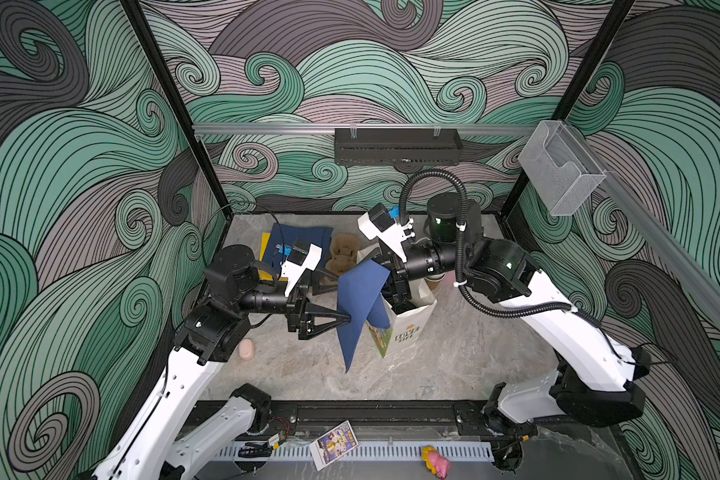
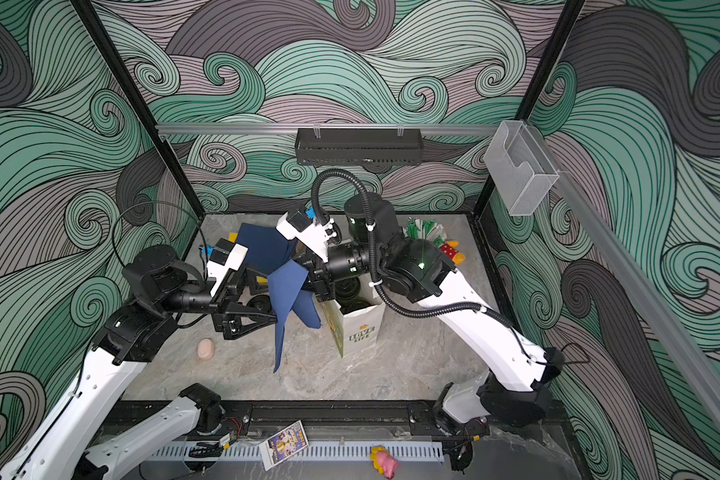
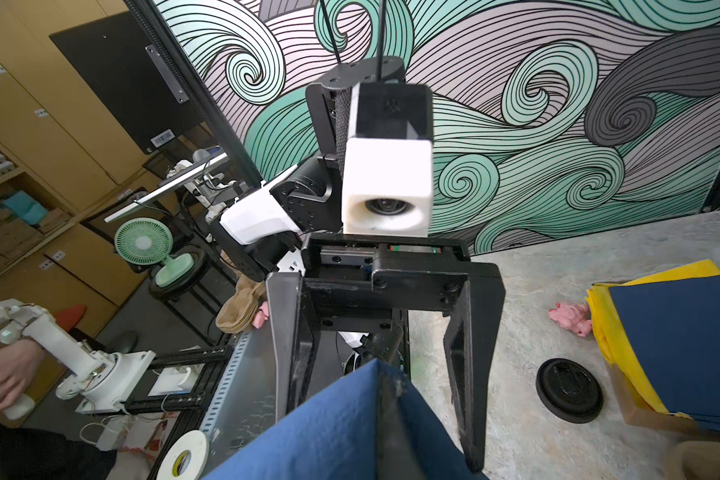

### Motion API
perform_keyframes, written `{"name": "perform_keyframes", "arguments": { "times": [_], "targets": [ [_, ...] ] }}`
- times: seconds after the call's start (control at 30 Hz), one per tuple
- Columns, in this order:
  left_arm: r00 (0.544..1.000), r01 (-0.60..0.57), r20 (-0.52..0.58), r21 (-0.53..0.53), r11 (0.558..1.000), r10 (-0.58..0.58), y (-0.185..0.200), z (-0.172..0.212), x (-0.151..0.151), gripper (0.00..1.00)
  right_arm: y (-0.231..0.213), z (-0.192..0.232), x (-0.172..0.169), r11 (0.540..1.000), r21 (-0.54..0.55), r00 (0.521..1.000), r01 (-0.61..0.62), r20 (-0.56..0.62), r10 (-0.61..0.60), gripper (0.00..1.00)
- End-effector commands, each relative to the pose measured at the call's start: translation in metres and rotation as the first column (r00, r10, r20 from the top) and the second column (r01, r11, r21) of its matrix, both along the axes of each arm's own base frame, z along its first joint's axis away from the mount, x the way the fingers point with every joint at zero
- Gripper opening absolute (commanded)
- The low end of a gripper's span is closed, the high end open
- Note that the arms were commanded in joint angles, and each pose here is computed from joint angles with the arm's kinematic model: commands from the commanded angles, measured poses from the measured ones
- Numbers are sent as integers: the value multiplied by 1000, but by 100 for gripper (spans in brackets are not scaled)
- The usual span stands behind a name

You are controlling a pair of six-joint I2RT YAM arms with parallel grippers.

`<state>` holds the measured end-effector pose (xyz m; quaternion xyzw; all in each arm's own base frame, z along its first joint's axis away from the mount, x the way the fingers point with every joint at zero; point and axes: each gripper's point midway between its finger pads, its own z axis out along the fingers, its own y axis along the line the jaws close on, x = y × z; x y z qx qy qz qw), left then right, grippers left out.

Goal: Pack the takeout coffee

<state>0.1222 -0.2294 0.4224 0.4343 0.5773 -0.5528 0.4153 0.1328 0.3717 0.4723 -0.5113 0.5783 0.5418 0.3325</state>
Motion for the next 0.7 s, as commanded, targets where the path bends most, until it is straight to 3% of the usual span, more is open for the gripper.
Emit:
{"name": "perform_keyframes", "arguments": {
  "times": [0.0,0.1,0.3,0.43,0.5,0.6,0.67],
  "targets": [
    [999,-2,42,-28,1000,3,-1,8,-2,88,5,9,-2,998,53,999,-43,-12,44,0],
    [999,-4,39,-29,1000,5,-2,9,-2,80,8,8,1,997,66,999,-36,-20,37,0],
    [999,-20,28,-34,999,21,-2,11,-2,47,11,2,6,998,58,999,-18,-25,19,0],
    [999,-52,11,-29,998,52,-1,11,3,30,6,0,11,998,49,999,27,-20,-26,2],
    [997,-80,4,-26,996,80,0,10,7,20,-2,0,15,996,41,997,74,-8,-74,15],
    [992,-128,-15,-26,991,128,0,10,14,0,-24,-6,27,975,-6,975,221,33,-221,44],
    [975,-213,-62,-22,977,211,1,9,28,0,-55,-12,43,910,-49,909,411,95,-405,68]
  ]
}}
